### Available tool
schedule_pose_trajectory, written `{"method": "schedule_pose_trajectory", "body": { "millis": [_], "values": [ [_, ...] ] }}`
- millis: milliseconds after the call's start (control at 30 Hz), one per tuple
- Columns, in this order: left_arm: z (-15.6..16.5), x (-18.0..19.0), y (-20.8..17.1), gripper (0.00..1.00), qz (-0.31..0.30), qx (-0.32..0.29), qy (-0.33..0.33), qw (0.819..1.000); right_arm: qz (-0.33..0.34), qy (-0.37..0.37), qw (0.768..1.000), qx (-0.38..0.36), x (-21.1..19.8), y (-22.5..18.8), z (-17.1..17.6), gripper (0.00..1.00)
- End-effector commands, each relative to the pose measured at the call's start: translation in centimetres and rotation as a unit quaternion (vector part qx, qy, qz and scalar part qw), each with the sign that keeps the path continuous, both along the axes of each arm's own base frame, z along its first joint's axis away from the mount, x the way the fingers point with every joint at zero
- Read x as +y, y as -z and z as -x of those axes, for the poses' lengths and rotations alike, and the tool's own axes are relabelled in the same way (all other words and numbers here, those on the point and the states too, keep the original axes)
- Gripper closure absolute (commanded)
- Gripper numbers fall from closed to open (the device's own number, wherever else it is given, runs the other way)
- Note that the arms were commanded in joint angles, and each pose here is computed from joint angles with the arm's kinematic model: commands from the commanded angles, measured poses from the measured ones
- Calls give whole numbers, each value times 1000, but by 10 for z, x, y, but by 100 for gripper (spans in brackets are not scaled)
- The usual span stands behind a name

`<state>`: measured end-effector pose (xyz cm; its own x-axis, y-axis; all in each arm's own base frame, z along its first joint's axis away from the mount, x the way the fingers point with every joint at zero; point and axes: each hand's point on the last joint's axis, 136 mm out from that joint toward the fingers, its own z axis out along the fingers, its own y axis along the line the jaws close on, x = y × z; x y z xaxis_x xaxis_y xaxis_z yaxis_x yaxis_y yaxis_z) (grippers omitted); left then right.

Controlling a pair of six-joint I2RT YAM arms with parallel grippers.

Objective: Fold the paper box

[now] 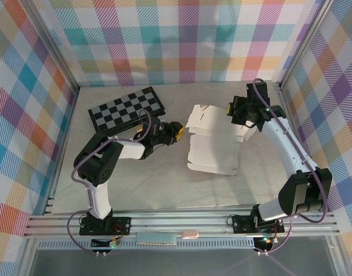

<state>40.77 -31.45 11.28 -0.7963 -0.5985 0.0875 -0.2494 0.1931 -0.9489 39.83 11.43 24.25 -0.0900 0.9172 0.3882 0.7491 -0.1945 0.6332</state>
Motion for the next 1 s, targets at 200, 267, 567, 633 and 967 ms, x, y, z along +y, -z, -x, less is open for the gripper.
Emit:
{"method": "schedule_pose_trajectory", "body": {
  "millis": [200,267,567,633,967],
  "values": [
    [0,-21,-29,74,77,-38,-1,996,-81,55,994,50,4,1,-1,100],
    [1,-26,-29,75,81,-36,2,996,-82,56,994,52,4,3,-2,100],
    [7,-29,-37,79,107,-43,-11,993,-89,69,992,52,0,3,-7,100],
    [8,-30,-38,79,112,-43,-15,993,-91,75,992,53,-2,4,-8,100],
    [15,-40,-48,80,130,-50,-14,990,-107,95,989,49,-6,3,-18,100]
  ]
}}
